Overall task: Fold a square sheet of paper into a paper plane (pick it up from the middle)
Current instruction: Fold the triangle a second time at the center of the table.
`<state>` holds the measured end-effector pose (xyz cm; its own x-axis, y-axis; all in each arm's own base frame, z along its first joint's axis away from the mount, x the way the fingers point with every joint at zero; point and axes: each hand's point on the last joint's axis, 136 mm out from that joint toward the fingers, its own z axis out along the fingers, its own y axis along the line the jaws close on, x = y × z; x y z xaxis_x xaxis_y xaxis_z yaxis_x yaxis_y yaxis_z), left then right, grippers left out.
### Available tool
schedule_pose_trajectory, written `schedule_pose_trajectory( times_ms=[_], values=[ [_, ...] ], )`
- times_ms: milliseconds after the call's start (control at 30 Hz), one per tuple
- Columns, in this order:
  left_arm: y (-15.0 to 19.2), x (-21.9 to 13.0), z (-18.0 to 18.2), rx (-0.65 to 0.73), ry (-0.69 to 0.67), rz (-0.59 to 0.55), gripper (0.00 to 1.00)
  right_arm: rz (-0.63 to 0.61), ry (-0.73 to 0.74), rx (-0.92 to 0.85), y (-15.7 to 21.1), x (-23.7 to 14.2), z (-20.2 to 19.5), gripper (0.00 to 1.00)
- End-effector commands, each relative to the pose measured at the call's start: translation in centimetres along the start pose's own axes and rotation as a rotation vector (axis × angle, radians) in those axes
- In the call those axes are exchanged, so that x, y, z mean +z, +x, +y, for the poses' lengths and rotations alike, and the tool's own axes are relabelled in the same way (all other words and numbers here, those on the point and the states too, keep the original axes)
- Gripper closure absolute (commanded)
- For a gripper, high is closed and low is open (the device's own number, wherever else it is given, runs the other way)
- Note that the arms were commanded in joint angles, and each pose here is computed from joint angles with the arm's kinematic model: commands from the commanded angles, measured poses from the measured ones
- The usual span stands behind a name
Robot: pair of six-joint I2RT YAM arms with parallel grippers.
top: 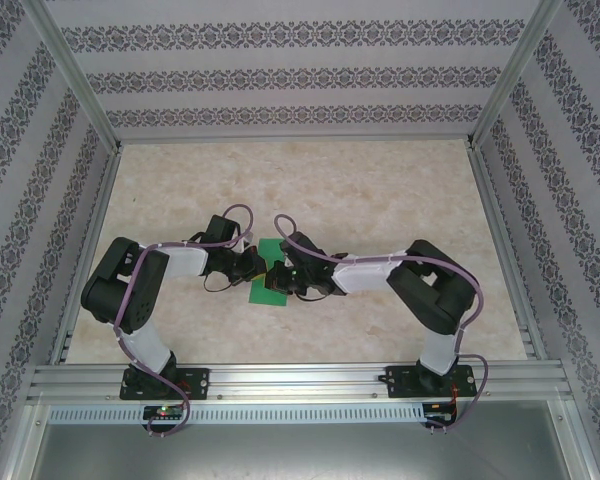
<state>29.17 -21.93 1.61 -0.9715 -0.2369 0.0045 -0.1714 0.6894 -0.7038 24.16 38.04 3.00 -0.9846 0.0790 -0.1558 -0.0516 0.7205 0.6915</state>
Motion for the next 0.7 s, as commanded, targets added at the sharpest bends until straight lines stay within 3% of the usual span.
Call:
schedule_pose_trajectory(
  times_ms=[0, 333, 667],
  values=[
    [1.0, 0.2, 3.6, -0.094, -0.155, 0.007, 0.99, -0.068, 0.027, 0.067, -1.3, 0.9, -0.5, 0.95],
    [1.0, 0.0, 3.3, -0.099, -0.153, 0.007, 0.98, -0.105, -0.008, 0.117, -2.1, 1.7, 0.0, 0.94],
    [0.8, -0.1, 3.4, -0.102, -0.166, 0.005, 0.98, -0.028, 0.178, 0.133, 0.5, 1.8, -4.8, 0.95]
  ],
)
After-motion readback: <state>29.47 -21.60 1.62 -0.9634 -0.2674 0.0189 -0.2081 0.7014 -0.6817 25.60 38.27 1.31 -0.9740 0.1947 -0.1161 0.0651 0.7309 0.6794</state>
